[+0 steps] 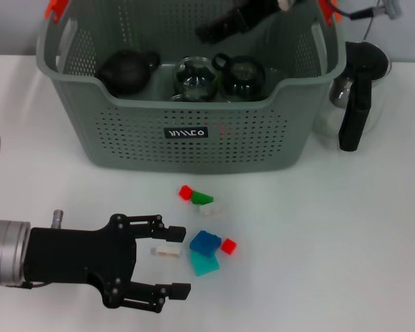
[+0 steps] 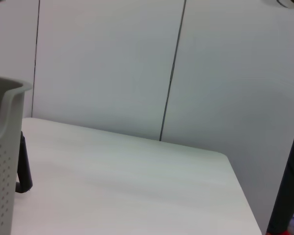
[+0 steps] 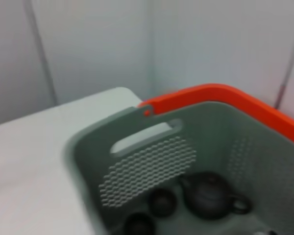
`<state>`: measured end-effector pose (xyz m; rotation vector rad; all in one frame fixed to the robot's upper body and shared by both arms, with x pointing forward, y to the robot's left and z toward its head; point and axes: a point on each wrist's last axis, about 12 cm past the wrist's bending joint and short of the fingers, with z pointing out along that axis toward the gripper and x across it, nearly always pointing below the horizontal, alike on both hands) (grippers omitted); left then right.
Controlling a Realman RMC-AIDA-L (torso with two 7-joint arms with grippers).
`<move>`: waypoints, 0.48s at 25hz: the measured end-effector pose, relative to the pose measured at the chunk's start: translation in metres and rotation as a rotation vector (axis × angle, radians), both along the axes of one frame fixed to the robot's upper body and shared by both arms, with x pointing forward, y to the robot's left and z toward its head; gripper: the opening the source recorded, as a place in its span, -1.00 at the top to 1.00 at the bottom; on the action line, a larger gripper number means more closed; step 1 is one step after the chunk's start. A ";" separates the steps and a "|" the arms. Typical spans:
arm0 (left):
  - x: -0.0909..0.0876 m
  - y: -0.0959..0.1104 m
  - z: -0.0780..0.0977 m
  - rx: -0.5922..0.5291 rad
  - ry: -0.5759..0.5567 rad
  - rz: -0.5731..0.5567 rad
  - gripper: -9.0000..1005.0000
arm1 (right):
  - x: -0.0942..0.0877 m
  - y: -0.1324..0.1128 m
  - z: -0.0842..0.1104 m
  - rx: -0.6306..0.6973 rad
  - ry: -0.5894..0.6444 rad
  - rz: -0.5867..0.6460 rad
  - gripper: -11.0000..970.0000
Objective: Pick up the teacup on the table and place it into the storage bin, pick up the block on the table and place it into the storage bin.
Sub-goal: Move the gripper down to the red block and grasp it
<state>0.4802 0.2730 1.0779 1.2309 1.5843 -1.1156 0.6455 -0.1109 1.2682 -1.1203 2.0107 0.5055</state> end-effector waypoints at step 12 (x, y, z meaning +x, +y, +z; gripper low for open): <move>0.000 0.000 -0.001 0.004 -0.003 0.008 -0.62 | -0.063 -0.051 -0.035 -0.004 0.208 0.207 -0.89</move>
